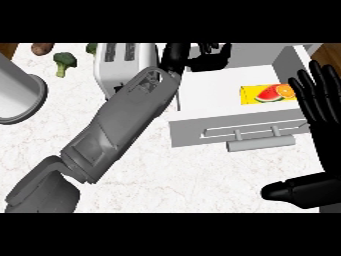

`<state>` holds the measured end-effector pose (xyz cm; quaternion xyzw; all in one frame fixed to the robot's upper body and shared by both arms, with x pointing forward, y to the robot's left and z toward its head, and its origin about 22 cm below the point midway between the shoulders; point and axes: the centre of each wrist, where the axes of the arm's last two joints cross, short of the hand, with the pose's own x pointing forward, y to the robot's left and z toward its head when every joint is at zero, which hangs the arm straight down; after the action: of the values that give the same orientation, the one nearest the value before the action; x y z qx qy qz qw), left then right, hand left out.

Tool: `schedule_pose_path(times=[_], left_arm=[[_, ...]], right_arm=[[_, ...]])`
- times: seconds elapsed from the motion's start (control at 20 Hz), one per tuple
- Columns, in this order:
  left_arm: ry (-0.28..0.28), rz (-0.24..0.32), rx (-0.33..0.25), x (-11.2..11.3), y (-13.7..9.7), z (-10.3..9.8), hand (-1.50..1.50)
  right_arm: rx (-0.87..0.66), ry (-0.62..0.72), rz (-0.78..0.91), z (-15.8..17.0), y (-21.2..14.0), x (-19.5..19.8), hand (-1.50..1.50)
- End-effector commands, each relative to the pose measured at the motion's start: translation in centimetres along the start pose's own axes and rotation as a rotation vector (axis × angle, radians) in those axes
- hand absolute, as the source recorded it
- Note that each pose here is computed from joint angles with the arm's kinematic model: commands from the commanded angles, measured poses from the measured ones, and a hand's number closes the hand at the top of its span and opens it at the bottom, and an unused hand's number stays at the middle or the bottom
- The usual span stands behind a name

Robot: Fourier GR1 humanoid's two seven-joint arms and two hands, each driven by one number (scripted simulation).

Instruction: Pick up the cup, place it into the drawer and close the drawer

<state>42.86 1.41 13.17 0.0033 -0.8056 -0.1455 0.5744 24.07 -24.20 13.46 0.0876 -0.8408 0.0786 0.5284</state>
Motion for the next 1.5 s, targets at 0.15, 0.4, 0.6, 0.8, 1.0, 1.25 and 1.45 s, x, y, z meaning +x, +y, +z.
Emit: schedule_pose_path(times=[0.15,0.4,0.6,0.8,1.0,1.25,1.45], left_arm=[[0.009,-0.021,0.007,0.5,-0.4,-0.2,-1.50],[-0.046,0.097,-0.008,-0.6,-0.3,0.6,-1.50],[-0.112,0.224,0.003,0.9,-1.1,0.8,-1.50],[-0.138,0.322,0.001,1.6,-0.1,-0.3,-1.50],[-0.083,0.360,0.023,2.2,1.8,-0.2,-1.50],[-0.113,0.390,0.107,1.7,4.9,0.6,-1.50],[-0.063,0.419,0.160,-0.8,7.7,3.6,-1.50]], right_arm=[[0.014,-0.008,-0.036,-0.7,1.1,0.7,-1.50],[0.014,-0.035,-0.083,-0.4,-0.4,0.4,-1.50],[0.019,-0.015,-0.116,-0.8,-0.1,0.9,-1.50],[0.028,-0.008,-0.095,0.7,-1.0,1.4,-1.50],[0.058,-0.003,-0.073,1.7,-1.2,0.7,1.50],[0.184,0.039,0.143,2.0,-2.4,2.6,1.50],[0.196,0.058,0.193,3.0,-3.9,2.8,1.50]])
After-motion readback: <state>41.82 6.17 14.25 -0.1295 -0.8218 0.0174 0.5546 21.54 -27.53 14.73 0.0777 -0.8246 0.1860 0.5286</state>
